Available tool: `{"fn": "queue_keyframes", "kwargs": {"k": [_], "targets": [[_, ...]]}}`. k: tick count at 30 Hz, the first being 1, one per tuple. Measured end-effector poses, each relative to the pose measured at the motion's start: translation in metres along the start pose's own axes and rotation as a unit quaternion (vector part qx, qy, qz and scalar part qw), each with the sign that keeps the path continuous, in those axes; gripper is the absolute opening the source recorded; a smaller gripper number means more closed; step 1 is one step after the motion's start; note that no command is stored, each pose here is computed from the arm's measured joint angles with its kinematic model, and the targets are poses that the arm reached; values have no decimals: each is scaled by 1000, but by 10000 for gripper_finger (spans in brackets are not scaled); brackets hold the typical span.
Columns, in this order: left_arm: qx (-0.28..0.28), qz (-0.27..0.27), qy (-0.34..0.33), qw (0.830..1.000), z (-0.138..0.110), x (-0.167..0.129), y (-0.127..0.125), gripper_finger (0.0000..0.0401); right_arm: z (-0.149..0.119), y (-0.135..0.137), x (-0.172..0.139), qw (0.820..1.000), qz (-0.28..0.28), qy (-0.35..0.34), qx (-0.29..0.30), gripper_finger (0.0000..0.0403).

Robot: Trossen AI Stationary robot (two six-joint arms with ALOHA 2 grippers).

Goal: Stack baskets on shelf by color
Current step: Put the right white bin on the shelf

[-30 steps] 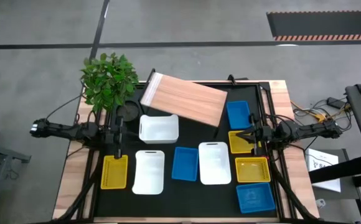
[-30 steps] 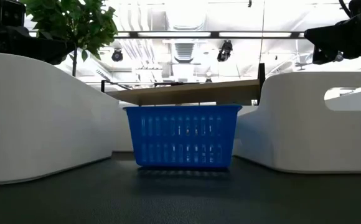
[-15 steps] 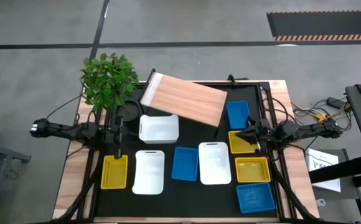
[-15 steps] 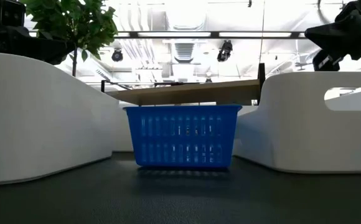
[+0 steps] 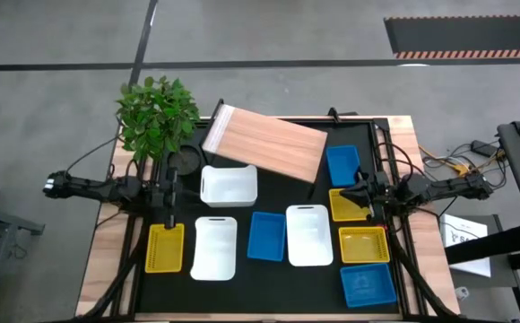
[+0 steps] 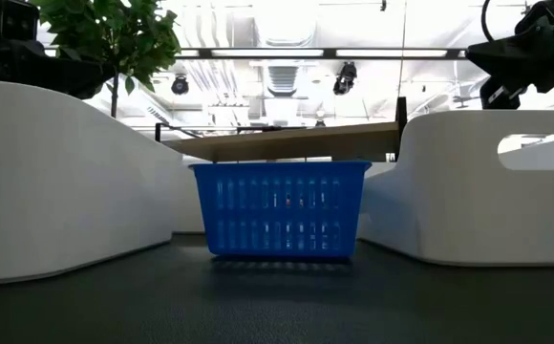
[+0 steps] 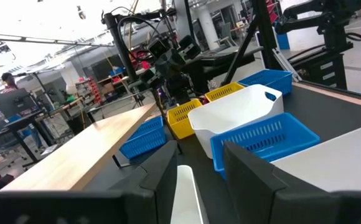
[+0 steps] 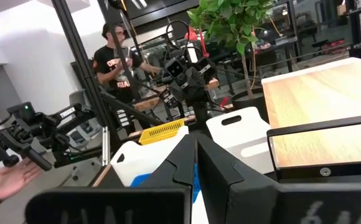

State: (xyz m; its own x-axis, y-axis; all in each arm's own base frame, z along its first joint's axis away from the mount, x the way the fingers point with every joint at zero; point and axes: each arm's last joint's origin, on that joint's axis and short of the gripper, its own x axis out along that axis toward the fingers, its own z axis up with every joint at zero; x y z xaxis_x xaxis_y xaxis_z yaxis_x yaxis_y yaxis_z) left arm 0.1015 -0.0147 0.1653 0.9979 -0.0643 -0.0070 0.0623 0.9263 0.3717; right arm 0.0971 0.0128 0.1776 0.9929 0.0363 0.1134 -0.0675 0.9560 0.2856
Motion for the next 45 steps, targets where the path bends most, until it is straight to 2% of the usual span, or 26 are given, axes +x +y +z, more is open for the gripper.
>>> {"fn": "queue_keyframes", "kwargs": {"k": [4, 6, 9, 12, 14, 19, 23, 26, 31, 37, 40, 45], "targets": [[0, 1, -3, 1000, 1, 0, 0, 114, 0, 0, 0, 1000, 0, 0, 1, 9], [-9, 10, -25, 1000, 5, 0, 2, 114, 0, 0, 0, 1000, 0, 0, 25, 9], [-89, 25, -82, 992, 16, -1, 6, 114, 5, 2, 0, 999, 8, -27, 25, 9], [-184, 32, -153, 970, 28, -4, 12, 114, 13, 4, 0, 998, 18, -66, 1, 9], [-213, 37, -198, 956, 35, -8, 15, 114, 18, 5, 0, 995, 23, -91, -17, 9], [-219, 51, -277, 934, 48, -15, 21, 114, 25, 8, 3, 991, 29, -127, -42, 9], [-220, 56, -302, 926, 52, -18, 23, 114, 30, 11, 10, 990, 38, -118, -70, 9], [-218, 57, -306, 925, 53, -18, 23, 114, 43, 18, 16, 987, 68, -109, -98, 9], [-218, 58, -306, 925, 53, -19, 23, 114, 57, 35, 38, 977, 159, -57, -132, 9], [-222, 57, -310, 923, 53, -19, 23, 114, 68, 65, 66, 966, 211, 13, -149, 9], [-223, 58, -312, 922, 53, -19, 24, 114, 73, 81, 78, 964, 205, 66, -154, 9], [-223, 57, -310, 922, 53, -19, 24, 114, 74, 105, 93, 952, 132, 213, -174, 9]]}}
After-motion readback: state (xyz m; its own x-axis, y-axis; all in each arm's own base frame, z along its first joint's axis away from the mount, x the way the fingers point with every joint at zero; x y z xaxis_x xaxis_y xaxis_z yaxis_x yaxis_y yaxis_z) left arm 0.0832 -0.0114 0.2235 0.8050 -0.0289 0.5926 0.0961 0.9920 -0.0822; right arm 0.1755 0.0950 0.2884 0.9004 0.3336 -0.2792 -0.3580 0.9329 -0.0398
